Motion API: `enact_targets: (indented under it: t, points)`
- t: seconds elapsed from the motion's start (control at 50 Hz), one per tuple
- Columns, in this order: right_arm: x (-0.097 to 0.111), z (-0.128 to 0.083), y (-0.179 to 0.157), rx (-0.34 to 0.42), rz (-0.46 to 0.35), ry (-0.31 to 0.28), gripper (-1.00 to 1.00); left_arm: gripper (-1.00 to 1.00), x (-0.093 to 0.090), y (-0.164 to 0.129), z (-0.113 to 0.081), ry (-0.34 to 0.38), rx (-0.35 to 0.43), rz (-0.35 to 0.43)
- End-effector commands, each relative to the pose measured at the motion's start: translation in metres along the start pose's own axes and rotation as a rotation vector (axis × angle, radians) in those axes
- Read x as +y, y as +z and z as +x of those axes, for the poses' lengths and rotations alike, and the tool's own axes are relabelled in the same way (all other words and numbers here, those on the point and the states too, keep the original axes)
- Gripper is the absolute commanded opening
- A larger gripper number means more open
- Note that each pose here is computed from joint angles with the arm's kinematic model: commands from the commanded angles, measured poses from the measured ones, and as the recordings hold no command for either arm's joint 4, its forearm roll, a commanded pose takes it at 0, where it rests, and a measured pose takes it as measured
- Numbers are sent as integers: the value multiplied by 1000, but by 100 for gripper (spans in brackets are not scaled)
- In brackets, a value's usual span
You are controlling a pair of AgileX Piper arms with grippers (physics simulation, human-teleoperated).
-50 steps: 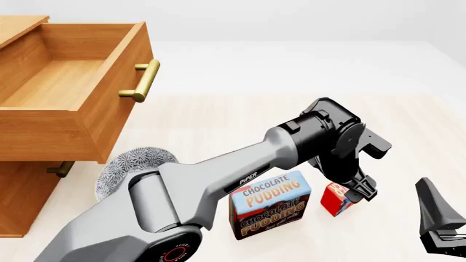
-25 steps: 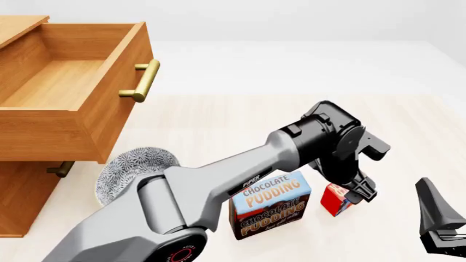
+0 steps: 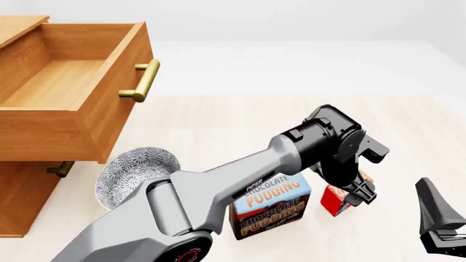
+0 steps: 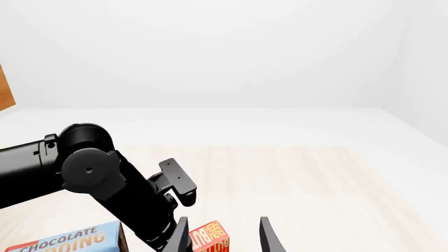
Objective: Put the butter at the back in the top drawer of the cabinet and close it.
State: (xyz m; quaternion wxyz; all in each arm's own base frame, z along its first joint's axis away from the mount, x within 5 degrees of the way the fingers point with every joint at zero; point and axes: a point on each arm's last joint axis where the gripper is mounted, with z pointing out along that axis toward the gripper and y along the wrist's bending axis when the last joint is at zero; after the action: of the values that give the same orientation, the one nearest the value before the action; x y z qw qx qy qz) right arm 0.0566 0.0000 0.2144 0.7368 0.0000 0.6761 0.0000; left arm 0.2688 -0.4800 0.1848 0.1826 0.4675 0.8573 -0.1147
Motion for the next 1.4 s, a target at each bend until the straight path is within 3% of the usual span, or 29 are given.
enact_targets:
  t: [0.02,1.4]
  points:
    - [0,0,0,0,0,0,100,100,1,1,0,-3,1,-1]
    - [0,0,0,0,0,0,100,100,1,35,8,-40,45,-4]
